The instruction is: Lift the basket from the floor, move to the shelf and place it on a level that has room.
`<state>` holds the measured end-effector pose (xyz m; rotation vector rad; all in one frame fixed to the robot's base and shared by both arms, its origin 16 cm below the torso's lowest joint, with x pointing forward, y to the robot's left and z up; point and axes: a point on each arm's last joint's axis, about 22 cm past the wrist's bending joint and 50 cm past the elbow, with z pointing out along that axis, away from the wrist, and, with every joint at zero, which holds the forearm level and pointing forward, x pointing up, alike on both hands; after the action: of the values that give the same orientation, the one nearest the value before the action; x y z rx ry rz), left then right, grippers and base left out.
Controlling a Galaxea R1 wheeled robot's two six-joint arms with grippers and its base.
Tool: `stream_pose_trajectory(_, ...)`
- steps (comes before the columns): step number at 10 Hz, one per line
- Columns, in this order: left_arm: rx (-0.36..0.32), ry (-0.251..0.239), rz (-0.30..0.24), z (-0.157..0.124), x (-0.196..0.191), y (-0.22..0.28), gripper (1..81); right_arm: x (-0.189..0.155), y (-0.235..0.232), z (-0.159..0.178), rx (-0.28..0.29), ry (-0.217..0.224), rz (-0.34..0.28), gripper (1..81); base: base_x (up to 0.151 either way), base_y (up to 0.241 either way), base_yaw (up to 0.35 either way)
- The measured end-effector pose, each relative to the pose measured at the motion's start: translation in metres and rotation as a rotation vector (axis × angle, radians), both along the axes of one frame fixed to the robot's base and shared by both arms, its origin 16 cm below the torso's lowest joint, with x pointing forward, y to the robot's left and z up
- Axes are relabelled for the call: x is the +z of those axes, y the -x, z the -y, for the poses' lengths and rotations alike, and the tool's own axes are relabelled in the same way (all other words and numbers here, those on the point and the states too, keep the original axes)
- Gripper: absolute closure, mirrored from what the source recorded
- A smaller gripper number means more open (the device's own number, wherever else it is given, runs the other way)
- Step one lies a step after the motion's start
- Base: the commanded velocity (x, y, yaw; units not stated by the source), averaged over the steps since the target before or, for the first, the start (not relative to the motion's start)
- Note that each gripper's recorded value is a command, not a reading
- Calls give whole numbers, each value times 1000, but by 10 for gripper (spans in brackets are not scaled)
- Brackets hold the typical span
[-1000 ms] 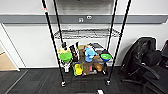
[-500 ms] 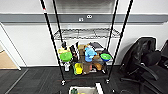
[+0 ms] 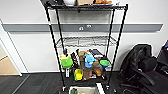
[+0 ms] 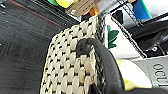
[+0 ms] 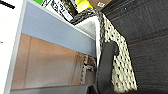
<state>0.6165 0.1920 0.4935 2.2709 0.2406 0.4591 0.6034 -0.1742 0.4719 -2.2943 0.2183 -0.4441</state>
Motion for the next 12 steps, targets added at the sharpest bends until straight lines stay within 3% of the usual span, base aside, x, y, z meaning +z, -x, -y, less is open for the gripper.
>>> stream_pose_trajectory(2, -18, 25, 0, 8, 25, 15, 811, 27, 13, 13, -1, -12, -1, 811, 0, 0, 0)
stream_pose_trajectory(5, -35, 51, -49, 11, 45, 44, 811, 51, 49, 12, 15, -49, -45, 811, 0, 0, 0)
stream_pose_trajectory(8, -9, 82, -46, 7, 78, 58, 811, 83, 62, 12, -3, -82, -41, 811, 0, 0, 0)
stream_pose_trajectory(12, 27, 95, -70, 9, 93, 71, 811, 114, 61, 8, -12, -100, -51, 811, 0, 0, 0)
